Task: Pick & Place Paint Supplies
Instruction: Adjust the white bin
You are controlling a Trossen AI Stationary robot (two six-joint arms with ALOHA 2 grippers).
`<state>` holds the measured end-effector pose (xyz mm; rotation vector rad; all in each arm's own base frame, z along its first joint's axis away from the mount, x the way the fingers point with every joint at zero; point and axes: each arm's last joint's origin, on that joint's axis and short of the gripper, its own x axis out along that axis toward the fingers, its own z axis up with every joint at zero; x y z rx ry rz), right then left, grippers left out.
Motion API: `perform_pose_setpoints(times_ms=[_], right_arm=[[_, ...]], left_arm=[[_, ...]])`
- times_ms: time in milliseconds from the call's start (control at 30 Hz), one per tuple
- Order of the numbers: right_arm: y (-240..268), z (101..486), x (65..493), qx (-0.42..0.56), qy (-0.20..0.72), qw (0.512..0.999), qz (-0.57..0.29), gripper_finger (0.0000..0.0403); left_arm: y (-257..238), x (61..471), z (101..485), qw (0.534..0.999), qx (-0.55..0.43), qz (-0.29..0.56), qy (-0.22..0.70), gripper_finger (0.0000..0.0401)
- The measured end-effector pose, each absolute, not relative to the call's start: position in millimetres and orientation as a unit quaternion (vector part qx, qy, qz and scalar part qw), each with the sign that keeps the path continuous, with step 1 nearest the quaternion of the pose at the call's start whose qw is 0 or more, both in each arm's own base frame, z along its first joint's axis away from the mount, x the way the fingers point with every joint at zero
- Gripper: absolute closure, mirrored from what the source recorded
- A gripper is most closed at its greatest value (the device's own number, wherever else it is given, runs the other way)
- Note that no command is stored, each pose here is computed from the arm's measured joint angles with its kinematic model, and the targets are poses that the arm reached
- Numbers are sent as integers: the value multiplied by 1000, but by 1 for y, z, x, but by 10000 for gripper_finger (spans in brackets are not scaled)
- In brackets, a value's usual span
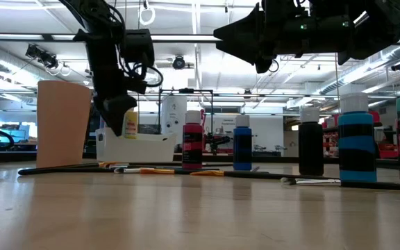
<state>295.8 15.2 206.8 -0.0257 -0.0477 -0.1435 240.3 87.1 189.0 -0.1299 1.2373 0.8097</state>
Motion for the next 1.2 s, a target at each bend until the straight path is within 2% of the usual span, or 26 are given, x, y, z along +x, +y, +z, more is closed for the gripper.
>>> perform_pose_setpoints(times_ms=[333,567,733,833,1033,1200], right_arm=[[15,206,296,-14,-21,997,-72,198],[15,206,296,-14,-21,997,-72,198],[15,206,296,-14,-21,997,-72,198],[15,206,296,-14,-21,997,-72,198],[15,206,296,-14,-21,997,-73,198],[15,206,296,-14,-21,997,-73,198]], left_arm=[[87,247,191,756,-12,352,551,253],[95,235,188,729,-68,357,580,272],[95,234,188,728,-59,334,596,281],[94,235,188,734,-51,311,602,304],[93,236,188,742,-50,276,608,384],[85,240,191,755,-63,241,607,384]])
